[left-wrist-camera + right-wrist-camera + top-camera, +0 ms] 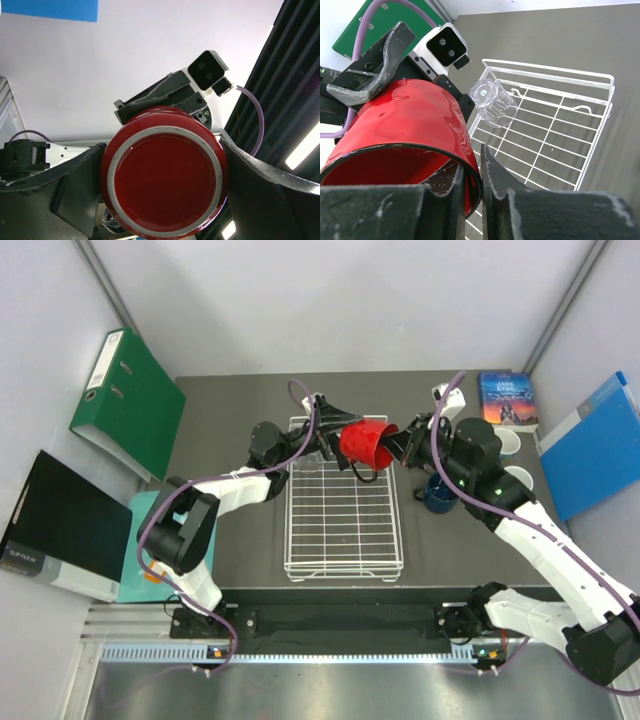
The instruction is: Unload the cups from the dish rack
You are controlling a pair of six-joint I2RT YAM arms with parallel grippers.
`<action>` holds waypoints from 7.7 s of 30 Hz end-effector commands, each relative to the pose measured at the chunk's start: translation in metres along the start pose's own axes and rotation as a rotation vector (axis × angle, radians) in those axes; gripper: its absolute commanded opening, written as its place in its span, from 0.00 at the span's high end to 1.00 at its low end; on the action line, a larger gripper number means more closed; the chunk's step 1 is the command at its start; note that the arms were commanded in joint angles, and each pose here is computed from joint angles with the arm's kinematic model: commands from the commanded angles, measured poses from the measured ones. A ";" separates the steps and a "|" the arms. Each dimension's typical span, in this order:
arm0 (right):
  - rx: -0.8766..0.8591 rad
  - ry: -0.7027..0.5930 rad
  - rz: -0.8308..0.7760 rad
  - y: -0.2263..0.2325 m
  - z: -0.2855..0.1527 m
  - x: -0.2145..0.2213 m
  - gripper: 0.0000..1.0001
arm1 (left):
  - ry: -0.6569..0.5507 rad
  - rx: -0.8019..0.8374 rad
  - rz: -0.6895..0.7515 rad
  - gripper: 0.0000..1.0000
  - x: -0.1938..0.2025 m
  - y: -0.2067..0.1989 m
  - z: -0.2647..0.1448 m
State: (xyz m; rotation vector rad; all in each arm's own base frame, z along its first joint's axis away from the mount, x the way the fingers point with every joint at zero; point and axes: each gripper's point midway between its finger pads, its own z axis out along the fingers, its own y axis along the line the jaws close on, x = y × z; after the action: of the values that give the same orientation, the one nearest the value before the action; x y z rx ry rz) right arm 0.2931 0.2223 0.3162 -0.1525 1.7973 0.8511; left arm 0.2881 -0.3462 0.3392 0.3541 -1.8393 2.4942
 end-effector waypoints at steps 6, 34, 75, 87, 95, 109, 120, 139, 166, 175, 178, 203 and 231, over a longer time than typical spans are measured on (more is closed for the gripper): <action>-0.046 -0.129 0.067 0.020 -0.026 -0.040 1.00 | 0.131 0.180 0.372 0.24 0.035 -0.051 -0.003; 0.832 -0.227 0.591 -0.102 -0.155 0.005 1.00 | -0.865 -0.689 0.617 0.01 -0.106 -0.008 -0.142; 1.317 0.101 0.834 -0.176 -0.158 0.198 1.00 | -1.051 -0.897 0.648 0.01 -0.077 0.025 -0.176; 1.337 0.148 0.806 -0.185 -0.144 0.209 0.99 | -1.041 -0.918 0.643 0.01 -0.075 0.031 -0.175; 1.355 0.159 0.830 -0.188 -0.153 0.219 1.00 | -1.035 -0.924 0.621 0.01 -0.077 0.037 -0.174; 1.345 0.143 0.833 -0.192 -0.156 0.207 0.91 | -1.017 -0.936 0.611 0.01 -0.078 0.041 -0.166; 1.276 0.121 0.807 -0.179 -0.147 0.174 0.59 | -1.007 -0.946 0.606 0.01 -0.080 0.045 -0.162; 0.552 0.101 0.384 -0.073 -0.094 0.021 0.51 | -0.965 -1.117 0.723 0.01 -0.091 0.046 -0.168; 0.128 0.142 -0.024 -0.034 0.004 -0.003 0.25 | -0.593 -1.497 0.977 0.01 -0.157 0.075 -0.132; 0.142 0.143 -0.025 -0.036 0.005 -0.005 0.24 | -0.564 -1.579 0.903 0.01 -0.174 0.112 -0.136; 0.145 0.141 -0.024 -0.037 0.005 -0.005 0.25 | -0.554 -1.582 0.905 0.01 -0.182 0.114 -0.134; 0.279 0.065 0.028 -0.058 -0.003 -0.011 0.25 | -0.588 -1.480 0.930 1.00 -0.166 0.066 -0.124; -0.157 -0.027 0.116 0.018 -0.004 -0.019 0.25 | -0.182 -0.081 0.596 1.00 -0.026 -0.046 -0.016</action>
State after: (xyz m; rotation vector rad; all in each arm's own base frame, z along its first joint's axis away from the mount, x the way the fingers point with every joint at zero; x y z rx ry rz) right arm 0.2914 0.2172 0.3105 -0.0932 1.8343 0.9972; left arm 0.3353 -0.3138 0.3209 0.2259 -2.6220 2.5248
